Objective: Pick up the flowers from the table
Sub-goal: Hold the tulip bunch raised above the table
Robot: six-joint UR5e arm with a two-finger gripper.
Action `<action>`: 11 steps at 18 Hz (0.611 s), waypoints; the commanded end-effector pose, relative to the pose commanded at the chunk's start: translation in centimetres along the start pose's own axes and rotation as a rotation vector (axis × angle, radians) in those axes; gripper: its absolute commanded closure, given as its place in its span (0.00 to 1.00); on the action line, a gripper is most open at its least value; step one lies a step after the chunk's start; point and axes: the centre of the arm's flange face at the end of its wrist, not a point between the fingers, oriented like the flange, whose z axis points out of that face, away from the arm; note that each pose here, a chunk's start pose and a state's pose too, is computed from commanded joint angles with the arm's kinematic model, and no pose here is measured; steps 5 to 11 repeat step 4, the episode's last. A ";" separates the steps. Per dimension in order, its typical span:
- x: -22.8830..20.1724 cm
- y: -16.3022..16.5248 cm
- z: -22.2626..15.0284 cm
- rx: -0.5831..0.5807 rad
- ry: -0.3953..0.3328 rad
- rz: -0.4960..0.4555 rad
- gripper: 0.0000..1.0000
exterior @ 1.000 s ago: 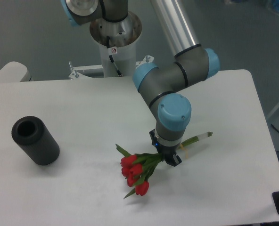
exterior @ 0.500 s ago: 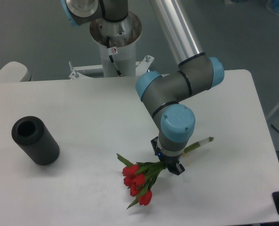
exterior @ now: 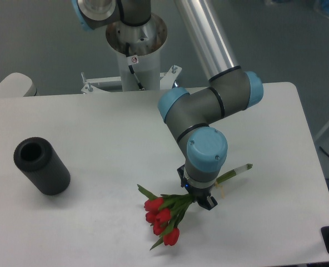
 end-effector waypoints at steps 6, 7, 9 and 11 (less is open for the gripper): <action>0.0 0.0 0.0 0.000 -0.001 0.000 0.86; 0.0 0.0 0.0 0.000 -0.001 0.000 0.86; 0.0 0.0 0.0 0.000 -0.001 0.000 0.86; 0.0 0.0 0.0 0.000 -0.001 0.000 0.86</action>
